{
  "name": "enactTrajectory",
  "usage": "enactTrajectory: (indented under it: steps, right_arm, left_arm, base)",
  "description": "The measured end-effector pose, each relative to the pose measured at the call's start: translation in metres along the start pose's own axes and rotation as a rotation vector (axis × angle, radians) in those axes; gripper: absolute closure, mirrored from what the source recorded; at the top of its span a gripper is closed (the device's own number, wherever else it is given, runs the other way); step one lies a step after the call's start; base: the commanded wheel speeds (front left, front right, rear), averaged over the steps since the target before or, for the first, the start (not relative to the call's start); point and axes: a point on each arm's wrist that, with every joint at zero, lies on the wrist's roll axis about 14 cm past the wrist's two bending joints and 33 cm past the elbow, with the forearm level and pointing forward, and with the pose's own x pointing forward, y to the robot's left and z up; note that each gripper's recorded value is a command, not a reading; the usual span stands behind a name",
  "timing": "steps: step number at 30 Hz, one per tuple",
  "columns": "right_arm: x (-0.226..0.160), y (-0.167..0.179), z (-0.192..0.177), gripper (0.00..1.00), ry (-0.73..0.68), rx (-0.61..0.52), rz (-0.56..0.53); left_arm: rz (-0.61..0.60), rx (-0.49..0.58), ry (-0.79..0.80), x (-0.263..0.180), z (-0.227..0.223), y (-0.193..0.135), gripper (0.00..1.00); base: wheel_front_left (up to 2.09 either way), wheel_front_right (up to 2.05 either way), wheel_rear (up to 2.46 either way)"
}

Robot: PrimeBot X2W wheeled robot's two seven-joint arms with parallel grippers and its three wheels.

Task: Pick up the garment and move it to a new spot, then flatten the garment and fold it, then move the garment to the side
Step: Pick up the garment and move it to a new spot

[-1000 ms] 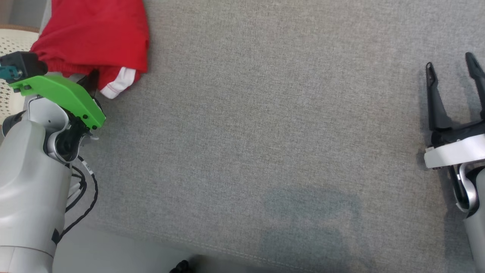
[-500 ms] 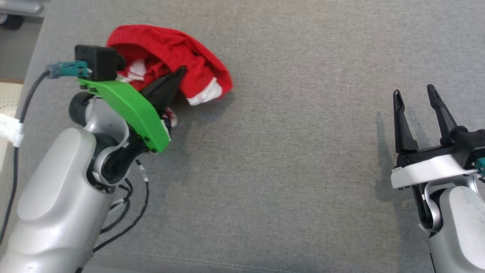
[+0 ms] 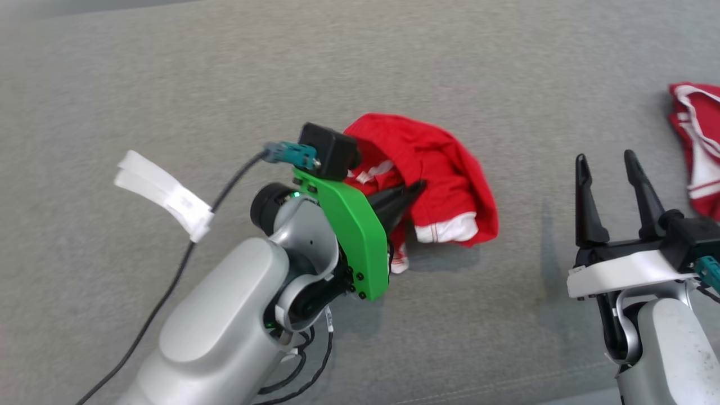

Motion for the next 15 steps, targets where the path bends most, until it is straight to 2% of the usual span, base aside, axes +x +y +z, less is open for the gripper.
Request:
enactTrajectory:
  steps: [6, 7, 9, 15]
  right_arm:
    - [-0.029, -0.034, 0.007, 0.0, 0.005, -0.011, -0.111]
    - [-0.034, -0.04, 0.008, 0.0, 0.007, -0.017, -0.131]
    - [-0.047, -0.057, 0.012, 0.0, 0.008, -0.031, -0.186]
    - [-0.064, -0.08, 0.008, 0.0, 0.033, -0.053, -0.262]
  left_arm:
    - [-0.014, -0.01, 0.136, 0.044, -0.053, -0.004, 0.99]
    - [-0.006, -0.003, 0.14, 0.049, -0.058, -0.002, 0.78]
    - [0.01, 0.006, 0.159, 0.063, -0.074, 0.005, 0.0]
    - [-0.023, 0.014, 0.128, 0.078, -0.081, -0.002, 0.0]
  base:
    - [0.0, 0.0, 0.0]
    - [0.0, 0.0, 0.0]
    - [0.0, 0.0, 0.0]
    - [0.0, 0.0, 0.0]
